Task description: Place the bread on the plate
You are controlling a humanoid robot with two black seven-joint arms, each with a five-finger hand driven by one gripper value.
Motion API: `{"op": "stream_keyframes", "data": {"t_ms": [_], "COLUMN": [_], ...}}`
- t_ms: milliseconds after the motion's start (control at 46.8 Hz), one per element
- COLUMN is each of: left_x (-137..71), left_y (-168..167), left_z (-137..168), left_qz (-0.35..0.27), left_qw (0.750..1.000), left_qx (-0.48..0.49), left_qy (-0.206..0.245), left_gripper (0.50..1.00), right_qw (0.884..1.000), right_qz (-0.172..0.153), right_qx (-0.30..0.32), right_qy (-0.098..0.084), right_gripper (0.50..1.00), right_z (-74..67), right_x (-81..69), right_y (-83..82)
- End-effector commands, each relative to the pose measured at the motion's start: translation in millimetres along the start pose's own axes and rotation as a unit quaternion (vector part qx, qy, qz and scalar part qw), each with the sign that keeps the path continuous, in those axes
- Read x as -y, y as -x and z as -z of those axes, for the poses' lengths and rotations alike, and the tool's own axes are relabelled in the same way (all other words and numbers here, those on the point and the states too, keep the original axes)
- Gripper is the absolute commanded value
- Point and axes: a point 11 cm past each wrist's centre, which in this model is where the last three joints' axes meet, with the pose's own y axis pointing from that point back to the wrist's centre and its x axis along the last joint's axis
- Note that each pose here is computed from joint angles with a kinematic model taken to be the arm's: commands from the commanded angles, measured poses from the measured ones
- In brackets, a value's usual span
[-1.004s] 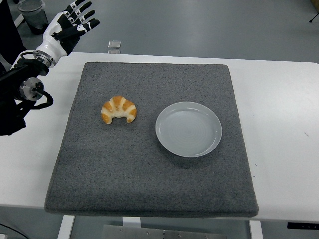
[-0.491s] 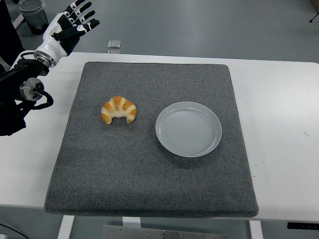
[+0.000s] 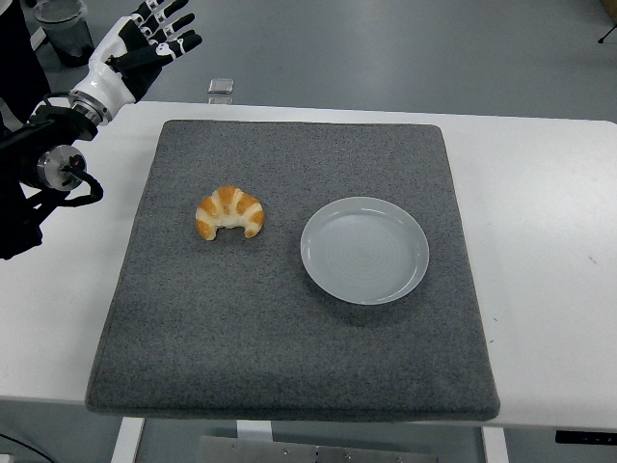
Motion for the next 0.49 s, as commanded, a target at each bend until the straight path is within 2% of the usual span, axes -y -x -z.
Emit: {"op": "stream_keyframes", "data": {"t_ms": [0, 150, 235, 363, 470], "left_x": [-1, -6, -9, -11, -19], "left_y": [20, 63, 77, 86, 81], "left_z": [-10, -32, -44, -36, -27], "left_qz": [0.023, 0.072, 0.092, 0.136, 0.167], "left_qw": [0.999, 0.985, 0.972, 0.940, 0.905], "left_qx": [0.041, 0.158, 0.216, 0.313, 0.388], "left_qy": [-0.006, 0.000, 0.007, -0.013, -0.041], "left_gripper": [0.981, 0.975, 0.975, 0.975, 0.977], "right_qw": [1.000, 1.000, 1.000, 1.000, 1.000], "right_qz": [0.001, 0.003, 0.002, 0.002, 0.002], "right_qx": [0.000, 0.000, 0.000, 0.000, 0.000], "right_qy": [0.000, 0.000, -0.001, 0.000, -0.001], "right_gripper": [0.932, 0.932, 0.930, 0.932, 0.932], "right_z": [0.0, -0.1, 0.1, 0.0, 0.1], "right_x": [0.0, 0.0, 0.0, 0.0, 0.0], "right_y": [0.3, 1.0, 0.4, 0.4, 0.4]}}
